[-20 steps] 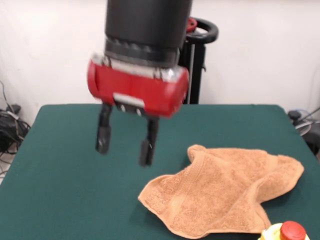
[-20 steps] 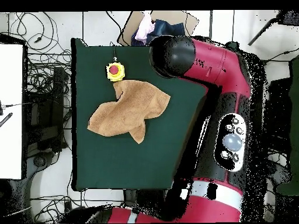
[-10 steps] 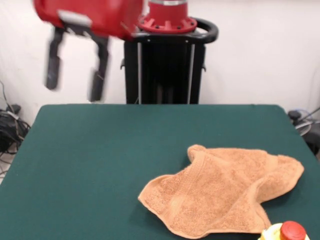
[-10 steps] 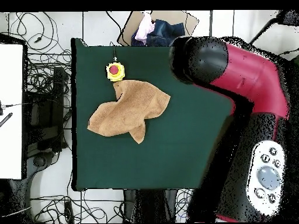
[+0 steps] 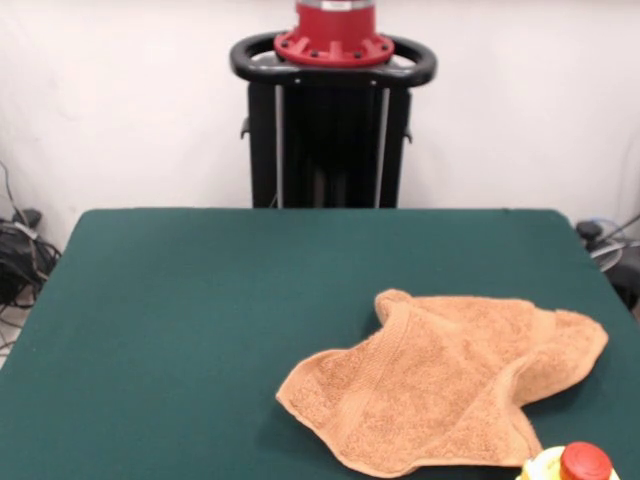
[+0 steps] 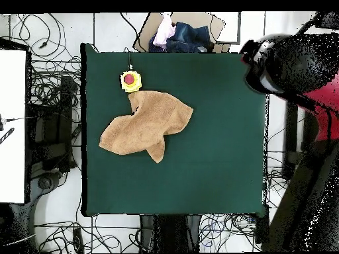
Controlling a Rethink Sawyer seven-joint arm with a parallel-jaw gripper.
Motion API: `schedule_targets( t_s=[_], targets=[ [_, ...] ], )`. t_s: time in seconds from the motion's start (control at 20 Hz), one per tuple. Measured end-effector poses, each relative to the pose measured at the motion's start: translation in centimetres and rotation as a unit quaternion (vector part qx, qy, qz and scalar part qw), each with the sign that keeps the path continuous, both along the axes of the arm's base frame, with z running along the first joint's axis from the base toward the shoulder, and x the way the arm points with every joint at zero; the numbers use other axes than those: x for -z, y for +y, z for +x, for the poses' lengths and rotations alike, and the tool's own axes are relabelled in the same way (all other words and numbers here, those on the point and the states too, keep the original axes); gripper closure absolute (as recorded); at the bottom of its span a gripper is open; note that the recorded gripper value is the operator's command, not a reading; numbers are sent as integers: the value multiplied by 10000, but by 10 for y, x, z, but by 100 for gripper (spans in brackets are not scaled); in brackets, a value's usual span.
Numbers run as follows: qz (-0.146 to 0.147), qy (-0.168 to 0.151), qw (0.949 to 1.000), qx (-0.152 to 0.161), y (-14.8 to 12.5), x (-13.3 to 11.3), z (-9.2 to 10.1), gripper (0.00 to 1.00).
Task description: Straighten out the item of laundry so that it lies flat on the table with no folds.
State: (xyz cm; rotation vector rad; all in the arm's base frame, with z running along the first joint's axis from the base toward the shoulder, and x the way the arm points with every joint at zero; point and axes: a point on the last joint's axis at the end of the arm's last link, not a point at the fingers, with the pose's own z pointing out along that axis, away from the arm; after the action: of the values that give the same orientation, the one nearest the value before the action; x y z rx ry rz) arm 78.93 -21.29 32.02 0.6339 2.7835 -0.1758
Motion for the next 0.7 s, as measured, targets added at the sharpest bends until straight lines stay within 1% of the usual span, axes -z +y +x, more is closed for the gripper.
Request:
schedule_targets(
  t_s=[0.1, 0.2, 0.45, 0.7],
  targets=[
    [67, 141, 9999, 4, -1, 2, -3, 0],
    [88, 176, 9998, -27, 6, 4, -4, 0],
    [66, 143, 9998, -107, 19, 12, -2, 0],
    [-1, 28, 9997, -224, 35, 23, 4, 0]
  ],
)
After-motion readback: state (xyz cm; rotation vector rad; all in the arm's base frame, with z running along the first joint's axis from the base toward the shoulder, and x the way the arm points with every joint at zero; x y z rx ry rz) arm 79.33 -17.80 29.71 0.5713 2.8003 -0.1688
